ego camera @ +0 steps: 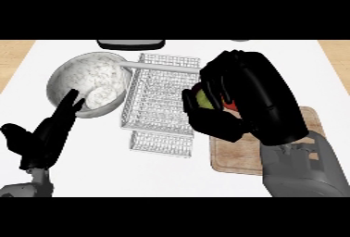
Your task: Pick the eggplant from the cutting board and place it in the tiered basket
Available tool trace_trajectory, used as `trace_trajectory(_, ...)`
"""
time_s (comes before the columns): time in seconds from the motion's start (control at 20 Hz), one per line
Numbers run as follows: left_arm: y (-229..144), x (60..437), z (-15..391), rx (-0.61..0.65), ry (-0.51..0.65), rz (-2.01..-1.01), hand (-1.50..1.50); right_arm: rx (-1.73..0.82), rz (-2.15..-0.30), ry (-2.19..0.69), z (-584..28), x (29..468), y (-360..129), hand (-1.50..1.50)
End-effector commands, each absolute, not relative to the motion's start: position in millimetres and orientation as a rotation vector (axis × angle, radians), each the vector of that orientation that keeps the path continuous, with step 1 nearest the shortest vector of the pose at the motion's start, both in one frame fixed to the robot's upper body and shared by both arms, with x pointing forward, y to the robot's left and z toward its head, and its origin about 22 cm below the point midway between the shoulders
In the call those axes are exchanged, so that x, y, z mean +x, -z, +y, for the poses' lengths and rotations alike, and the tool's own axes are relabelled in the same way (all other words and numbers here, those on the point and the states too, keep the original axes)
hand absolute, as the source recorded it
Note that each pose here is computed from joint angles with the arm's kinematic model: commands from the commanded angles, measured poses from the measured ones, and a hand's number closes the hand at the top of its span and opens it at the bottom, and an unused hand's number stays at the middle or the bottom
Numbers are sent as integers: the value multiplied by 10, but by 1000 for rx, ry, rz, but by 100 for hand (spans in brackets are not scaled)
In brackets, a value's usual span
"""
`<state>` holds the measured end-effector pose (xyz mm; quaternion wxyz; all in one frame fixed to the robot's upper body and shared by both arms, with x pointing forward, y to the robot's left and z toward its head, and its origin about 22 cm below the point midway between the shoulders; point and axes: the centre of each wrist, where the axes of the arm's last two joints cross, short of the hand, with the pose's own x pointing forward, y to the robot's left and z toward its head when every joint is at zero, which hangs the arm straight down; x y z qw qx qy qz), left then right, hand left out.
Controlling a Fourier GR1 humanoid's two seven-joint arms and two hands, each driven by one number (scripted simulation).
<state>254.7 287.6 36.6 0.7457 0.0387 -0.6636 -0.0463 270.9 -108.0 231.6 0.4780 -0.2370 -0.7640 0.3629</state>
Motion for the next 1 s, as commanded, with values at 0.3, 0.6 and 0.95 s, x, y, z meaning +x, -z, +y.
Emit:
trace_trajectory(0.3, -419, 2635, 2862, 66, 82, -1412, 0, -565, -1749, -916, -529, 2966, -2448, 150)
trace_trajectory(0.6, -301, 2579, 2939, 77, 91, -1427, 0, -600, -1731, -934, -468, 3161, -1995, 150)
trace_trajectory(0.95, -289, 2609, 2900, 81, 99, -1415, 0, -682, -1768, -905, -283, 3372, -1682, 150)
